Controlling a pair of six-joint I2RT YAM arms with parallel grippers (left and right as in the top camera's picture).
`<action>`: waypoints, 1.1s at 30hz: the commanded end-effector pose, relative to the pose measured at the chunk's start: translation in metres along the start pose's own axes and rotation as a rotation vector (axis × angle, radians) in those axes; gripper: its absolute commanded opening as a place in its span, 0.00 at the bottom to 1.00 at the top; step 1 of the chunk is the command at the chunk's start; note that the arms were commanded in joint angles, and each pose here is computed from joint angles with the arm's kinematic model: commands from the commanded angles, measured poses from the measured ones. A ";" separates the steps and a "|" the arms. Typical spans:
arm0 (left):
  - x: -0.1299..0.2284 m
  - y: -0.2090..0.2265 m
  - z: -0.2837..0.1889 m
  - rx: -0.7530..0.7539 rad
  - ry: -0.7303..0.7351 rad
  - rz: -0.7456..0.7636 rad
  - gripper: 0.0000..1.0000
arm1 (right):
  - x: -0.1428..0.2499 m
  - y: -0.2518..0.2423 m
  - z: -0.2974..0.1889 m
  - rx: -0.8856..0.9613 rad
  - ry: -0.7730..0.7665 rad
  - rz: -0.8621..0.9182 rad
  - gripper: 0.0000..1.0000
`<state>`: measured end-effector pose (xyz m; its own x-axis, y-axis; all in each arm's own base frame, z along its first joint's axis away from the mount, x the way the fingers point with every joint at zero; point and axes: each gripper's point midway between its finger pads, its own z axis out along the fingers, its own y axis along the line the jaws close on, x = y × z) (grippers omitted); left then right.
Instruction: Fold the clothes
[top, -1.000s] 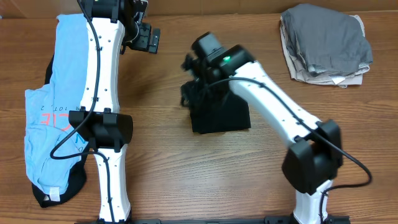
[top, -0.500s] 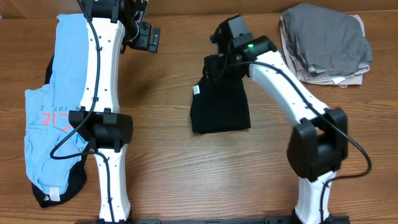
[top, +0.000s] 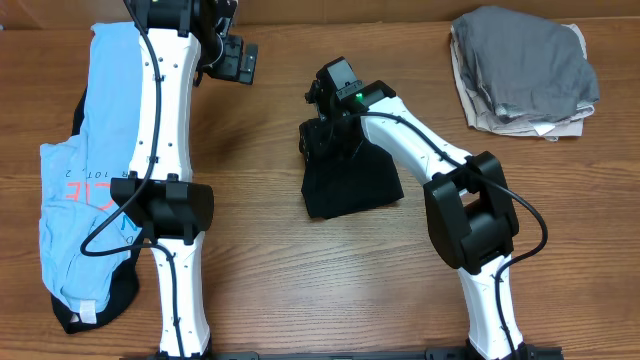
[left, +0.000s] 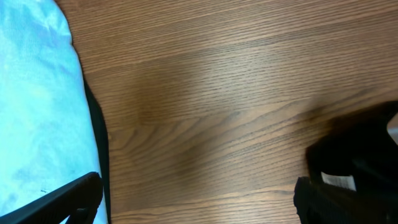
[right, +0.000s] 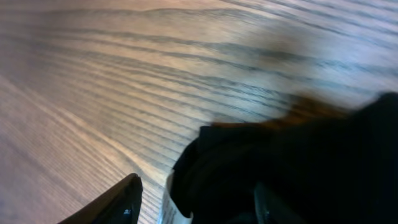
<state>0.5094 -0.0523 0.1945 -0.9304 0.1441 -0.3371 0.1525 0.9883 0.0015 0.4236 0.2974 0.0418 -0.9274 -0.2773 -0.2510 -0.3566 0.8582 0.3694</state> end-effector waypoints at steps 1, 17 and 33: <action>-0.005 0.003 -0.012 -0.004 -0.036 -0.015 1.00 | -0.022 0.022 -0.046 -0.058 -0.061 -0.061 0.68; -0.006 0.003 -0.012 -0.002 -0.038 -0.015 1.00 | 0.030 -0.043 -0.106 0.179 0.107 0.099 0.15; -0.004 0.003 -0.012 -0.001 -0.033 -0.023 1.00 | 0.099 -0.113 -0.021 0.219 0.174 0.256 0.09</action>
<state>0.5102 -0.0524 0.1948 -0.9293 0.1436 -0.3403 0.1522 0.9884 0.0016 0.3749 0.1898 0.0146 -0.9883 -0.1457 -0.0460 -0.1525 0.9572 0.2460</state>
